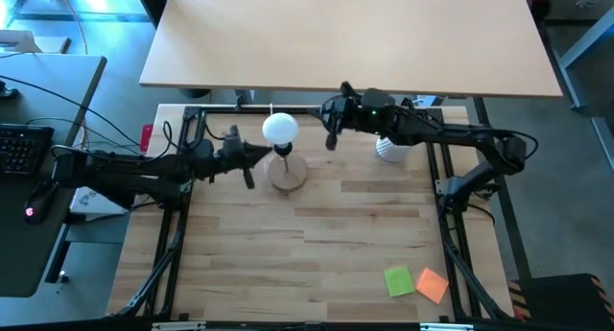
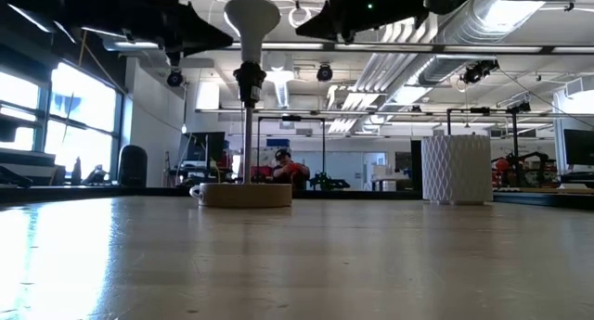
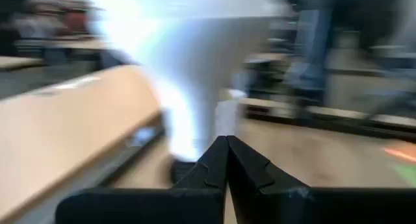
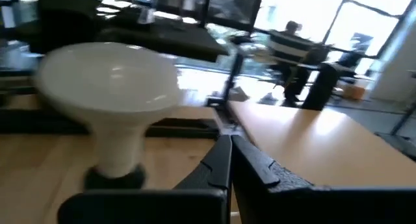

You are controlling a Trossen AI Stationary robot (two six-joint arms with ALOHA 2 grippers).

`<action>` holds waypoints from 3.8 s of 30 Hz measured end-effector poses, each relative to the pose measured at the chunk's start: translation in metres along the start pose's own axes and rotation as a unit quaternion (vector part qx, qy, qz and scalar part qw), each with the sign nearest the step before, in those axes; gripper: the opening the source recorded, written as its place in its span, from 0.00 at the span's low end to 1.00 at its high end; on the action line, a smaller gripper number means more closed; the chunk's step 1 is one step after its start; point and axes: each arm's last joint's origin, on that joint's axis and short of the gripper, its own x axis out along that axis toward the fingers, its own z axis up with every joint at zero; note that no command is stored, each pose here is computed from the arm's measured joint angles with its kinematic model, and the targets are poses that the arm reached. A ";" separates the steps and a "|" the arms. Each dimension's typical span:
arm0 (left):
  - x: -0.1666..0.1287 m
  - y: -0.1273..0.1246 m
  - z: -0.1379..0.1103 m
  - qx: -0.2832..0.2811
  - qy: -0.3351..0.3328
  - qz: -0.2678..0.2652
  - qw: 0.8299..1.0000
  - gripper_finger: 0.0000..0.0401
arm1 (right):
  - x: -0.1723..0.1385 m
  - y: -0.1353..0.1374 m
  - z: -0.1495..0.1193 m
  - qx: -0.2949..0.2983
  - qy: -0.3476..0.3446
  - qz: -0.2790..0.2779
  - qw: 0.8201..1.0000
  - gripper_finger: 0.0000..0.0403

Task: Screw lightbulb
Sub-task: Remove the lightbulb from the lamp

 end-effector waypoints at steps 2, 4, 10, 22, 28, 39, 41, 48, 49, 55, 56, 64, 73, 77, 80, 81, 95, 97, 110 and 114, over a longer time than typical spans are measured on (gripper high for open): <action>-0.001 0.004 0.002 0.012 -0.006 0.060 0.998 0.00 | -0.003 0.006 0.003 -0.002 -0.005 0.044 0.999 0.00; -0.002 0.009 0.008 0.024 -0.030 0.109 0.993 0.00 | -0.005 0.011 0.006 0.000 -0.023 0.098 0.995 0.00; -0.003 0.022 0.025 0.026 -0.118 0.111 0.987 0.00 | 0.006 0.021 0.002 0.017 -0.049 0.150 0.987 0.00; -0.004 0.003 0.029 -0.030 -0.145 -0.057 0.987 0.00 | 0.018 0.004 -0.011 0.022 -0.021 -0.021 0.999 0.00; -0.009 -0.001 0.028 -0.014 -0.132 0.001 0.991 0.00 | 0.015 0.002 -0.008 0.018 -0.023 -0.025 0.999 0.00; -0.010 0.014 0.028 -0.020 -0.121 0.089 0.988 0.00 | 0.006 0.027 0.011 -0.011 -0.067 0.078 0.995 0.00; -0.007 0.015 0.027 -0.030 -0.125 0.058 0.990 0.00 | 0.007 0.027 0.009 -0.009 -0.067 0.080 0.995 0.00; 0.001 0.004 0.028 -0.043 -0.158 -0.064 0.984 0.00 | 0.011 0.012 0.002 0.010 -0.047 0.017 0.999 0.00; 0.000 0.002 0.028 -0.043 -0.159 -0.070 0.984 0.00 | 0.011 0.009 0.001 0.011 -0.042 0.003 0.999 0.00; -0.006 0.000 0.030 -0.037 -0.152 -0.038 0.987 0.00 | 0.006 0.000 0.002 0.008 -0.026 -0.050 0.998 0.00; -0.008 0.001 0.029 -0.034 -0.142 -0.017 0.989 0.00 | 0.005 0.001 0.004 0.005 -0.028 -0.048 0.998 0.00; -0.015 0.014 0.025 -0.017 -0.096 0.123 0.988 0.00 | -0.014 0.019 0.020 -0.003 -0.019 0.028 0.999 0.00; 0.002 0.016 0.021 -0.055 -0.120 0.032 0.991 0.00 | 0.002 0.021 0.005 0.020 -0.015 0.057 0.998 0.00; 0.006 0.011 0.021 -0.061 -0.130 -0.031 0.989 0.00 | 0.010 0.013 -0.002 0.021 -0.022 0.025 0.999 0.00; 0.005 0.005 0.022 -0.074 -0.134 -0.062 0.986 0.00 | 0.011 0.006 -0.004 0.027 -0.023 -0.002 0.999 0.00; 0.004 0.003 0.022 -0.075 -0.134 -0.069 0.986 0.00 | 0.011 0.003 -0.005 0.029 -0.021 -0.012 0.999 0.00; -0.009 0.013 0.018 -0.039 -0.071 0.113 0.990 0.00 | -0.017 0.013 0.017 0.019 -0.013 0.075 0.997 0.00; -0.007 0.016 0.020 -0.040 -0.085 0.100 0.990 0.00 | -0.018 0.017 0.017 0.029 -0.015 0.113 0.993 0.00; 0.005 0.007 0.021 -0.074 -0.122 -0.078 0.987 0.00 | 0.008 0.000 -0.005 0.040 -0.019 0.010 0.999 0.00; 0.003 -0.002 0.020 -0.076 -0.114 -0.094 0.986 0.00 | 0.008 -0.010 -0.005 0.040 -0.018 -0.035 0.998 0.00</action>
